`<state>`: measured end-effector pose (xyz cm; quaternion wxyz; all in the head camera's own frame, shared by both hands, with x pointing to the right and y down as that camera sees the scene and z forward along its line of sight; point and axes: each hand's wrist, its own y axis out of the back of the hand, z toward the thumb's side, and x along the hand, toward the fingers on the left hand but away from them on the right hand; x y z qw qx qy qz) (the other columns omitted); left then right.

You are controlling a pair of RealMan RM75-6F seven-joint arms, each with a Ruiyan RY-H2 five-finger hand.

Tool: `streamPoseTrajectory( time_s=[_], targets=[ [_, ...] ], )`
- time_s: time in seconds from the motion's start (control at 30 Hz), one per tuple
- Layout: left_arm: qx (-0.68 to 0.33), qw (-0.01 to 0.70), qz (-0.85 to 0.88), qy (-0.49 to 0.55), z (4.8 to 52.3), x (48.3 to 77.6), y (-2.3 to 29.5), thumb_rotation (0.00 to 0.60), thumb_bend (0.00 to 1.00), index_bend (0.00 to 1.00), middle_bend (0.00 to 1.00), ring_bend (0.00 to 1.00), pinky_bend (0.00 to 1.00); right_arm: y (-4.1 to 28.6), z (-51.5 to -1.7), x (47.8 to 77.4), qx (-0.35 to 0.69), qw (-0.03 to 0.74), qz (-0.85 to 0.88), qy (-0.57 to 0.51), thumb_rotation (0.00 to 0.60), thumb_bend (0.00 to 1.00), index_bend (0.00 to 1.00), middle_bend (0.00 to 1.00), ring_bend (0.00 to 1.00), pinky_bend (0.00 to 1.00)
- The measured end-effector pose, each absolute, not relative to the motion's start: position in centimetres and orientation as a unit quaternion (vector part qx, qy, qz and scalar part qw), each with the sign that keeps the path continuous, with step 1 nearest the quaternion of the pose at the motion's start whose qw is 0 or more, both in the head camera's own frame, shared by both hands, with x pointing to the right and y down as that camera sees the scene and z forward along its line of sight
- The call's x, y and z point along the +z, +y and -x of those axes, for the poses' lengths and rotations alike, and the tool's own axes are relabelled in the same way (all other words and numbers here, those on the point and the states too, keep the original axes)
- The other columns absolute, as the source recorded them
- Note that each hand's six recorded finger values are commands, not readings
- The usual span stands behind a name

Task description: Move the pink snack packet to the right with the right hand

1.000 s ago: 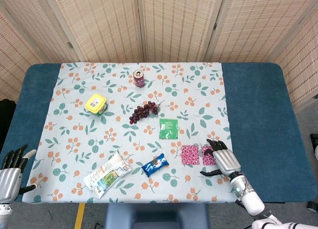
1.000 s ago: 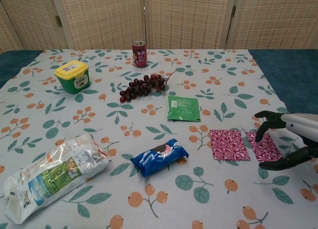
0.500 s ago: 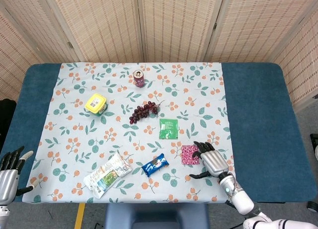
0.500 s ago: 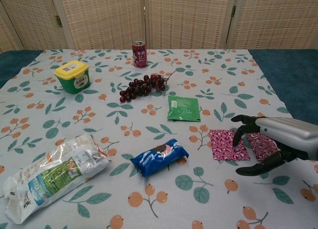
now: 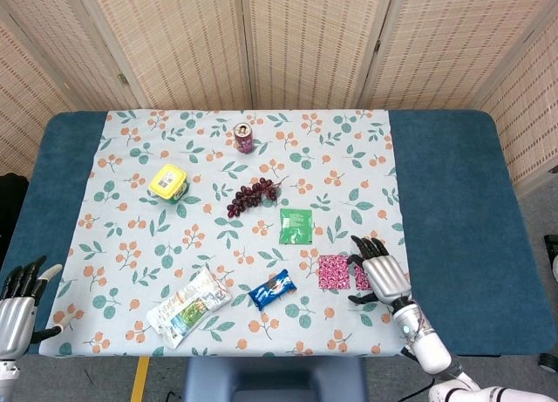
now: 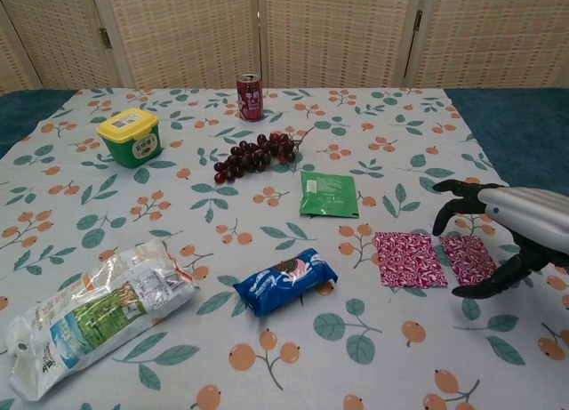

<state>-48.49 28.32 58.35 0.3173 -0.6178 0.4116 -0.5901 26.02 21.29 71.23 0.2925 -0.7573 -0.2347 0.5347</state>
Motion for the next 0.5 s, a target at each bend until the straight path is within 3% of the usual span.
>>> streamPoseTrajectory(
  time_s=[0.5],
  targets=[
    [-0.592, 0.312, 0.618, 0.412, 48.8, 58.4, 28.4, 0.600, 0.24, 0.19, 0.07, 0.08, 0.00, 20.2, -24.8, 73.1, 0.545, 0.302, 0.751, -0.219, 0.478, 0.16, 0.32, 0.04, 0.00, 0.00]
  ],
)
